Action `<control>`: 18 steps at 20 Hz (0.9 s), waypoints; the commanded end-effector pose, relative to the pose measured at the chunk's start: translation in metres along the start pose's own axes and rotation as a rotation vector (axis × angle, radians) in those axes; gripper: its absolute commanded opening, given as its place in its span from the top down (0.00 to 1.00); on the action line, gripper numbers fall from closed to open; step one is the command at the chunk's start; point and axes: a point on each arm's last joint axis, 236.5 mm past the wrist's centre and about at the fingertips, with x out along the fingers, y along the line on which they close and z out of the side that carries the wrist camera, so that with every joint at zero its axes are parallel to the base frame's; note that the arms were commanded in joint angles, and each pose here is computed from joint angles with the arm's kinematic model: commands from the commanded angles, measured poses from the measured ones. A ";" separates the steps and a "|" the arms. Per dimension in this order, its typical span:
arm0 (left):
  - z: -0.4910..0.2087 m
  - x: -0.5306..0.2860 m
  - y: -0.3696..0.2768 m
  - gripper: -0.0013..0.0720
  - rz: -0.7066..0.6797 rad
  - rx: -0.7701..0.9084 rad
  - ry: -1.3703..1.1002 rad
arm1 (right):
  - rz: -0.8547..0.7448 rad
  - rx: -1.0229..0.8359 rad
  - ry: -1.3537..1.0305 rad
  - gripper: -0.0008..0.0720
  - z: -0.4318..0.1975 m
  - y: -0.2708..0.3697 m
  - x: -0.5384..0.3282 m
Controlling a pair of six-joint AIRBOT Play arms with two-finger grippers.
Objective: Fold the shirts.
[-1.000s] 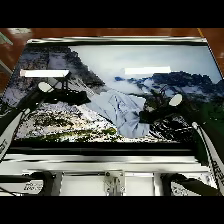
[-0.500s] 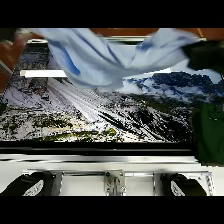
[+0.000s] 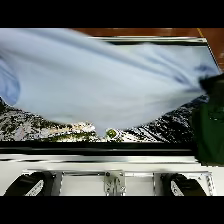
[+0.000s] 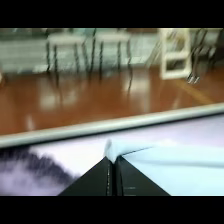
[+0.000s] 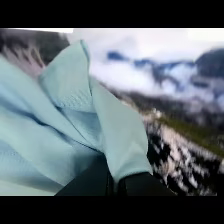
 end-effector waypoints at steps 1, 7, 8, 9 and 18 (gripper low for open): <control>-0.086 0.022 0.028 0.94 0.102 -0.005 0.299 | -0.049 0.163 0.387 0.89 -0.089 -0.020 0.042; -0.287 0.113 0.027 0.94 0.102 -0.206 0.743 | -0.012 0.385 0.477 0.89 -0.160 -0.045 0.216; -0.314 0.133 0.023 0.94 0.088 -0.238 0.770 | -0.002 0.426 0.454 0.89 -0.159 -0.049 0.247; -0.339 0.151 0.020 0.94 0.079 -0.266 0.793 | 0.002 0.466 0.416 0.89 -0.155 -0.055 0.277; -0.505 0.217 -0.005 0.58 0.098 -0.576 1.076 | 0.025 0.652 0.261 0.25 -0.152 -0.077 0.375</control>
